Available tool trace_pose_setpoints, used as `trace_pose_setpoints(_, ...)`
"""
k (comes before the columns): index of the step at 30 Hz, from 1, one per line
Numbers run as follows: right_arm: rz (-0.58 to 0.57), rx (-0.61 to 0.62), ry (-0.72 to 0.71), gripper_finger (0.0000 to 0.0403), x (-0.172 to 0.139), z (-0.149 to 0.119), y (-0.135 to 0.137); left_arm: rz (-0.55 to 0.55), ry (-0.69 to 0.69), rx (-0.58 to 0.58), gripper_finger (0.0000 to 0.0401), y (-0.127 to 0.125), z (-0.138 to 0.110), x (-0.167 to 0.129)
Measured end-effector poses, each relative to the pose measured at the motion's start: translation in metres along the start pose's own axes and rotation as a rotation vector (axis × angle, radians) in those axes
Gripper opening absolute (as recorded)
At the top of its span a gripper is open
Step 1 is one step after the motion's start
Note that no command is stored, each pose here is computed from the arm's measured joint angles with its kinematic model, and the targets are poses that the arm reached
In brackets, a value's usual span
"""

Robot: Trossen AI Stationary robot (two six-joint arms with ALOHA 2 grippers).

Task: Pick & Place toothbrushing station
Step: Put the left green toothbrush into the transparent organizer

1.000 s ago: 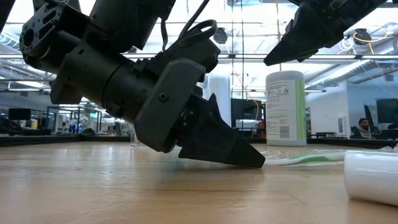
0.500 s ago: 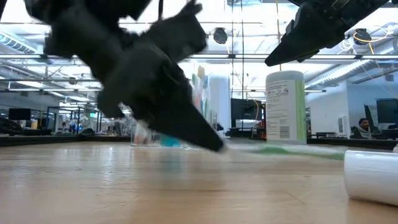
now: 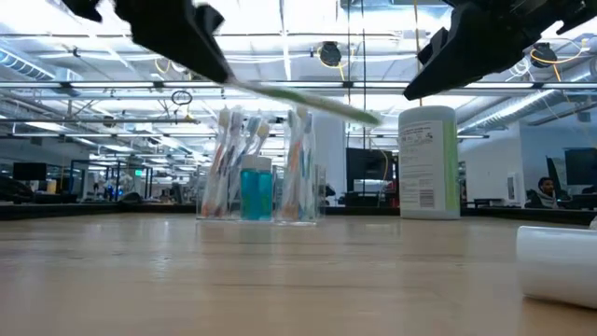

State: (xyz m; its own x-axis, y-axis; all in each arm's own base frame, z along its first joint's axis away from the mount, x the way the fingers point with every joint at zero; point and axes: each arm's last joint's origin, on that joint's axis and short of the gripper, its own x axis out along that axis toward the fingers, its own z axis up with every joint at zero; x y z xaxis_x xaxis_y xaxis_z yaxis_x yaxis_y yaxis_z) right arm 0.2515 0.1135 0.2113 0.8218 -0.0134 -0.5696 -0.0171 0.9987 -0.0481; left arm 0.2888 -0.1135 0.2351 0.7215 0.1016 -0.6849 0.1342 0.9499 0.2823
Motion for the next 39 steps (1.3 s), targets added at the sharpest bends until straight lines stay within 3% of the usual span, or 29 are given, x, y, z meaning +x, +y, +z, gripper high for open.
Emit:
trace_pose_setpoints(9,-0.002,-0.06,-0.05,0.0,-0.01,0.008,-0.006,0.237,0.081,0.329,0.0056,0.033,-0.011,-0.062)
trace_pose_setpoints(19,-0.012,-0.053,-0.052,0.0,-0.009,0.009,-0.009,0.398,0.412,1.033,0.0056,0.053,-0.031,-0.087)
trace_pose_setpoints(24,-0.012,-0.053,-0.052,0.0,-0.009,0.009,-0.009,0.496,0.592,1.257,0.0056,0.06,-0.034,-0.091)
trace_pose_setpoints(32,-0.012,-0.054,-0.052,0.0,-0.009,0.009,-0.009,0.385,0.778,1.566,0.0056,0.069,-0.038,-0.085)
trace_pose_setpoints(39,-0.013,-0.1,-0.051,0.0,-0.009,0.009,-0.009,0.248,0.785,1.654,0.0056,0.068,-0.04,-0.07)
